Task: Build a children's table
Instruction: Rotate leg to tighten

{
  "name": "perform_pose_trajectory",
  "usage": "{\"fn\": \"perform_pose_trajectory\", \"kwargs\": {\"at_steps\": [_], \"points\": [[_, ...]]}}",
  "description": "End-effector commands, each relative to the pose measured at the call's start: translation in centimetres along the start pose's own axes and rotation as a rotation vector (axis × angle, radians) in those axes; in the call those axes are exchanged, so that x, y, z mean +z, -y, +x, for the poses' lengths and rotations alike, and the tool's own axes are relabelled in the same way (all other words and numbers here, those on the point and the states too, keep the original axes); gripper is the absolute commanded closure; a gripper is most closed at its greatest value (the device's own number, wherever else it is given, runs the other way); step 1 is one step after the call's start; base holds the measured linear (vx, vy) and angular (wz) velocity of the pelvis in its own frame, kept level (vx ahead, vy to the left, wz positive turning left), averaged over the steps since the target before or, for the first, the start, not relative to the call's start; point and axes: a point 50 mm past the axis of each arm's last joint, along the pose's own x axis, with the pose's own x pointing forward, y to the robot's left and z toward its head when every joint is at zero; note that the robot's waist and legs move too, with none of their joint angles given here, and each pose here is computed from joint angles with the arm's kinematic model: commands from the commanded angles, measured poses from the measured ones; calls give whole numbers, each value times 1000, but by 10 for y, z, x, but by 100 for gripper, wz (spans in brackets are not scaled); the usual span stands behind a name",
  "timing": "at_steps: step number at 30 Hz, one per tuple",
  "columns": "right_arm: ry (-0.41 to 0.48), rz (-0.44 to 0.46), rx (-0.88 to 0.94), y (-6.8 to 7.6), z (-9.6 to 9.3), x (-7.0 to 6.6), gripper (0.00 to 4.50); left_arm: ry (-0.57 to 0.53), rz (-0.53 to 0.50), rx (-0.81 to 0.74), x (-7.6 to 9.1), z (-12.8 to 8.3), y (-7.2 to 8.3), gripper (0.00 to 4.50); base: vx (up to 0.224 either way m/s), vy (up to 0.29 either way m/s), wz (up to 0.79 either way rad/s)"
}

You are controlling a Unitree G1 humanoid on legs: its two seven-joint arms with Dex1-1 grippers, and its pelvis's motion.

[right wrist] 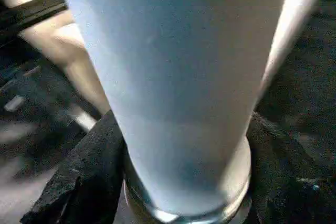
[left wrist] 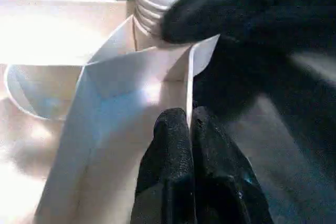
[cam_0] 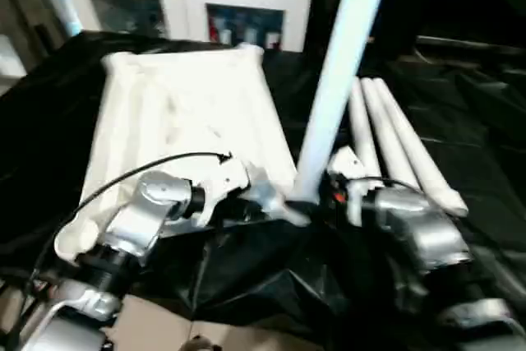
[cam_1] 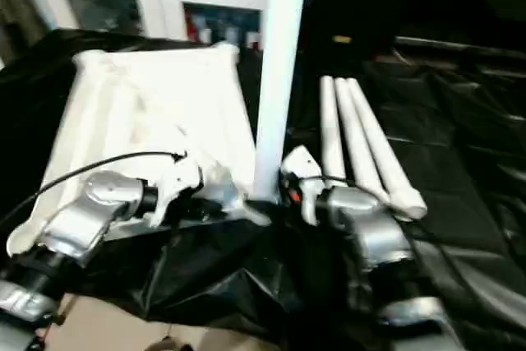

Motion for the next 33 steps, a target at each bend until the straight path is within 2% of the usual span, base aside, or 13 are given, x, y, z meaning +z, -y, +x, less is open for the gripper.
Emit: {"fn": "perform_pose_trajectory", "kwargs": {"at_steps": [1,2,4,6,9,11,14,15,19,25,29,30,33], "points": [[-57,42,-6,-15,17,-14,176,74,17,84,24,6,-7,450,0,0,0],[-51,77,-65,-17,25,-14,176,84,-10,141,29,11,-11,450,0,0,0],[-47,95,-88,-19,30,-13,176,92,-27,170,33,14,-12,450,0,0,0],[-46,117,-134,-24,42,-9,176,120,-58,221,45,24,-13,450,0,0,0],[-20,118,-123,-26,45,-5,176,135,-49,202,50,29,-8,450,0,0,0],[-13,122,-123,-26,46,-5,120,139,-45,192,52,31,-6,450,0,0,0],[-17,99,-140,-24,46,-5,102,141,-28,159,53,34,-1,450,0,0,0],[-19,85,-150,-23,46,-5,69,142,-29,157,53,35,0,450,0,0,0],[12,33,-219,-9,29,2,69,108,-57,195,51,40,-5,450,0,0,0],[72,43,-298,8,-7,7,69,117,-103,311,58,47,-16,450,0,0,0],[80,42,-323,10,-16,8,69,173,-114,333,65,45,-19,450,0,0,0],[80,42,-321,9,-18,8,57,184,-109,331,66,44,-19,406,0,0,0],[75,33,-293,3,-19,11,57,170,-98,379,64,33,-26,406,0,0,0]]}}
